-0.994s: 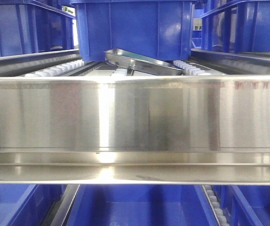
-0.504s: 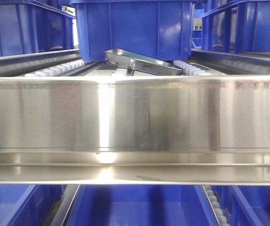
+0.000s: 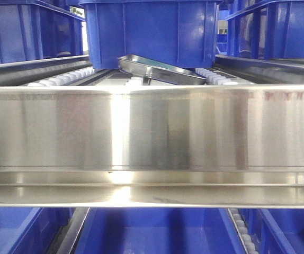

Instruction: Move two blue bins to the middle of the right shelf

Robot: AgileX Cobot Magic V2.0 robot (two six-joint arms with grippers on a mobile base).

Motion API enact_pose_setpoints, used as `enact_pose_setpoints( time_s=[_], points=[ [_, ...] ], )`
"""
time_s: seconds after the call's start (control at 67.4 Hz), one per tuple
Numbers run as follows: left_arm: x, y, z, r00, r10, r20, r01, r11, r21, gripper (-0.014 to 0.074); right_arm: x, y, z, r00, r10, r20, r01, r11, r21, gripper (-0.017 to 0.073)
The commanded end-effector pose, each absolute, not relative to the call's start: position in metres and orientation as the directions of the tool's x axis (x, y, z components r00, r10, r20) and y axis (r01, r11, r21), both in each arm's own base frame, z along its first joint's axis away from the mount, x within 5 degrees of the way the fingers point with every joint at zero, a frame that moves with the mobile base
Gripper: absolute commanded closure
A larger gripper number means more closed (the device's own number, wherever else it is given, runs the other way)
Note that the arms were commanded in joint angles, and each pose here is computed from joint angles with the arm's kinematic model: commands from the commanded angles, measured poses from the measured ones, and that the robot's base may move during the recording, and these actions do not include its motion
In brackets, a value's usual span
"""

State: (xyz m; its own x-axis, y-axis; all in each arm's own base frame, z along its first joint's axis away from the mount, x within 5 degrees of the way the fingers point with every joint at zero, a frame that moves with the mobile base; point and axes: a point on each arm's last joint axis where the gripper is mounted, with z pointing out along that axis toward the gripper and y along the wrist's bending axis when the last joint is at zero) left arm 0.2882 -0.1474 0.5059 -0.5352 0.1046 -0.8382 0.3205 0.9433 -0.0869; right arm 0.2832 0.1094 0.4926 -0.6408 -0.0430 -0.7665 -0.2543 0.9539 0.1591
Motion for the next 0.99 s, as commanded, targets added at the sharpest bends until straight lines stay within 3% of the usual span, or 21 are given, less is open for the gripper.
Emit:
enact_pose_setpoints(
  time_s=[0.0, 0.608, 0.979],
  points=[
    [0.284, -0.149, 0.523, -0.438, 0.046, -0.898, 0.359, 0.925, -0.128, 0.0704, 0.281, 0.107, 0.499, -0.607, -0.049, -0.793, -0.26, 0.956, 0.14, 0.0713],
    [0.286, -0.149, 0.527, -0.399, 0.034, -0.916, 0.361, 0.924, -0.123, 0.0704, 0.282, 0.107, 0.5, -0.599, -0.046, -0.8, -0.261, 0.955, 0.141, 0.0713],
    [0.29, -0.15, 0.523, -0.402, 0.044, -0.915, 0.354, 0.929, -0.11, 0.0704, 0.291, 0.11, 0.51, -0.48, 0.0, -0.877, -0.281, 0.947, 0.154, 0.0713]
  ],
)
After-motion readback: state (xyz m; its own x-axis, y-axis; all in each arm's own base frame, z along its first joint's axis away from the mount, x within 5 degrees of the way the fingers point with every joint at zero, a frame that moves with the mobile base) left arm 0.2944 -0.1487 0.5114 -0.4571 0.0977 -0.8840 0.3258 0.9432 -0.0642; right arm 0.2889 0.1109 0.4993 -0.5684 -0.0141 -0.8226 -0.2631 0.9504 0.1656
